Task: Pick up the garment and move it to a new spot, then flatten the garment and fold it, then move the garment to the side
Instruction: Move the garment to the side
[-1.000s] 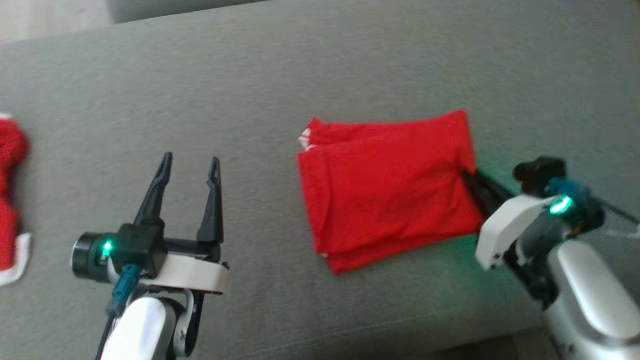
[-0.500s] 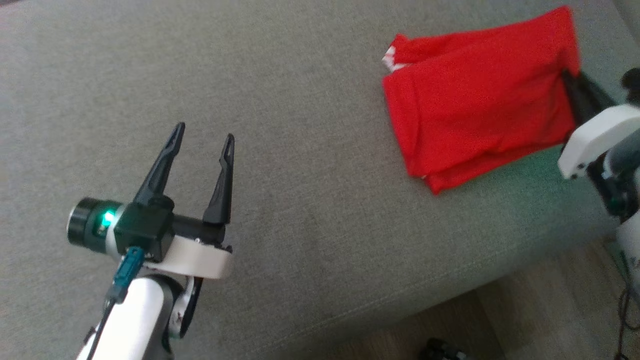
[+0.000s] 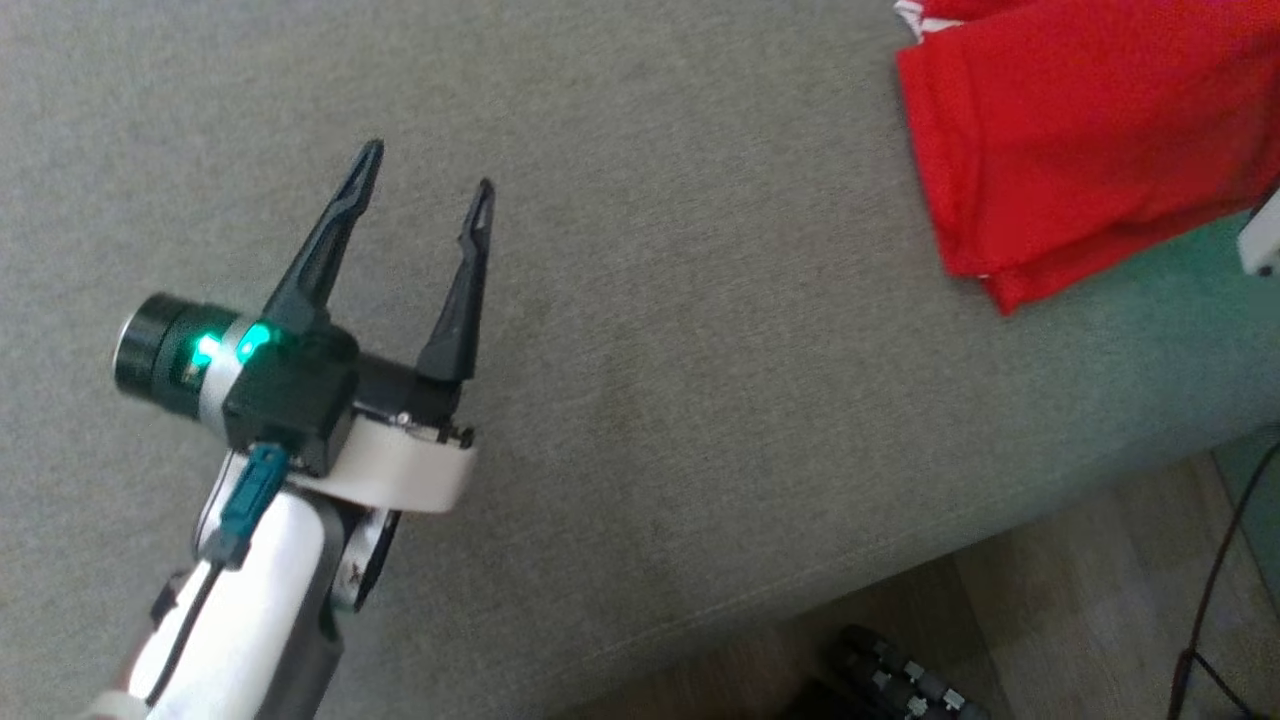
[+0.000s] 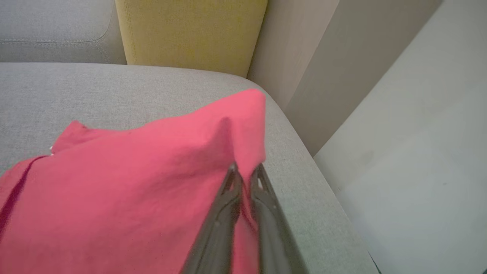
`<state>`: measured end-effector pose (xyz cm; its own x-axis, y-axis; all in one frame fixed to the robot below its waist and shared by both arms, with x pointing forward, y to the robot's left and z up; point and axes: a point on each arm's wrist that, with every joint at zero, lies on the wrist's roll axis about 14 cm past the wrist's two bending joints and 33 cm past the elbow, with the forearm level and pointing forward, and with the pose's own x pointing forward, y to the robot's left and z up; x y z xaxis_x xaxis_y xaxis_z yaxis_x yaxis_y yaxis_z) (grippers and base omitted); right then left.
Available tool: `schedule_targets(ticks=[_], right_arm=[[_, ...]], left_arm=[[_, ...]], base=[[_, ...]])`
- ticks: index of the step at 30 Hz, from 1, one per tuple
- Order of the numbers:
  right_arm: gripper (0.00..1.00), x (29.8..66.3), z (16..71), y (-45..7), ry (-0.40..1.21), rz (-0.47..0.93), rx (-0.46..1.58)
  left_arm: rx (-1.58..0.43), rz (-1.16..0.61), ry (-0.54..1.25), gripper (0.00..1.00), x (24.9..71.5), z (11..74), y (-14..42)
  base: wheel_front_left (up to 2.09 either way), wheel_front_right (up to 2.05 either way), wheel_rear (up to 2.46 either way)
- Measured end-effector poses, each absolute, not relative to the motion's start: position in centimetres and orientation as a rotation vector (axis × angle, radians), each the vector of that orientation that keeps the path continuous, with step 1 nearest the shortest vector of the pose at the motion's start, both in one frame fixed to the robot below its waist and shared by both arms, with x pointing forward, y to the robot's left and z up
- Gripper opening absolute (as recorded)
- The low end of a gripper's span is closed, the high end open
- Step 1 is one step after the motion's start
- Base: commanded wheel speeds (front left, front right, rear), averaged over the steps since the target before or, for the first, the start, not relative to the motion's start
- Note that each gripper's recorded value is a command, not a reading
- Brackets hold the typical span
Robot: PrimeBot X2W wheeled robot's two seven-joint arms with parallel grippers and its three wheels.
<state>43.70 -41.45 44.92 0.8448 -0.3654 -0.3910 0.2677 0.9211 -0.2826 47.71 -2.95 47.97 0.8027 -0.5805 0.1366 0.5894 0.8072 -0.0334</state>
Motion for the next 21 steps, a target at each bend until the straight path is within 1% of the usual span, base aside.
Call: schedule_targets(ticks=[1, 2, 3, 4, 5, 6, 13, 14, 18, 21], right_arm=[[0.00, 44.1, 44.8, -41.6, 0.452, -0.341, -0.224], [0.11, 44.4, 44.6, -41.8, 0.453, -0.345, -0.230], [0.33, 44.8, 44.5, -41.9, 0.449, -0.348, -0.238], [0.51, 45.0, 44.4, -42.0, 0.439, -0.352, -0.243], [0.87, 45.3, 44.2, -42.0, 0.439, -0.353, -0.252], [1.00, 45.4, 43.9, -42.0, 0.441, -0.356, -0.258], [1.00, 46.0, 43.0, -41.3, 0.402, -0.369, -0.251], [1.00, 46.0, 43.4, -40.6, 0.358, -0.356, -0.250], [1.00, 45.4, 44.0, -38.0, 0.266, -0.319, -0.216], [1.00, 44.6, 44.4, -34.9, 0.211, -0.266, -0.180]], left_arm=[[-0.079, -0.630, -0.123, 1.00, 47.9, 47.9, -3.0], [-0.081, -0.633, -0.122, 1.00, 48.1, 47.7, -3.0], [-0.081, -0.629, -0.121, 1.00, 48.3, 47.5, -2.9], [-0.082, -0.627, -0.122, 1.00, 48.5, 47.4, -2.8], [-0.081, -0.625, -0.120, 1.00, 48.7, 47.2, -2.7], [-0.082, -0.621, -0.118, 1.00, 48.8, 47.1, -2.6], [-0.073, -0.592, -0.110, 1.00, 48.8, 46.5, -1.7], [-0.073, -0.581, -0.117, 1.00, 48.8, 46.9, -1.4], [-0.076, -0.552, -0.124, 1.00, 48.5, 47.7, -0.7], [-0.075, -0.515, -0.126, 1.00, 47.9, 48.4, 0.1]], base=[[0.00, 0.00, 0.00], [0.00, 0.00, 0.00], [0.00, 0.00, 0.00], [0.00, 0.00, 0.00], [0.00, 0.00, 0.00], [0.00, 0.00, 0.00], [0.00, 0.00, 0.00], [0.00, 0.00, 0.00], [0.00, 0.00, 0.00], [0.00, 0.00, 0.00]])
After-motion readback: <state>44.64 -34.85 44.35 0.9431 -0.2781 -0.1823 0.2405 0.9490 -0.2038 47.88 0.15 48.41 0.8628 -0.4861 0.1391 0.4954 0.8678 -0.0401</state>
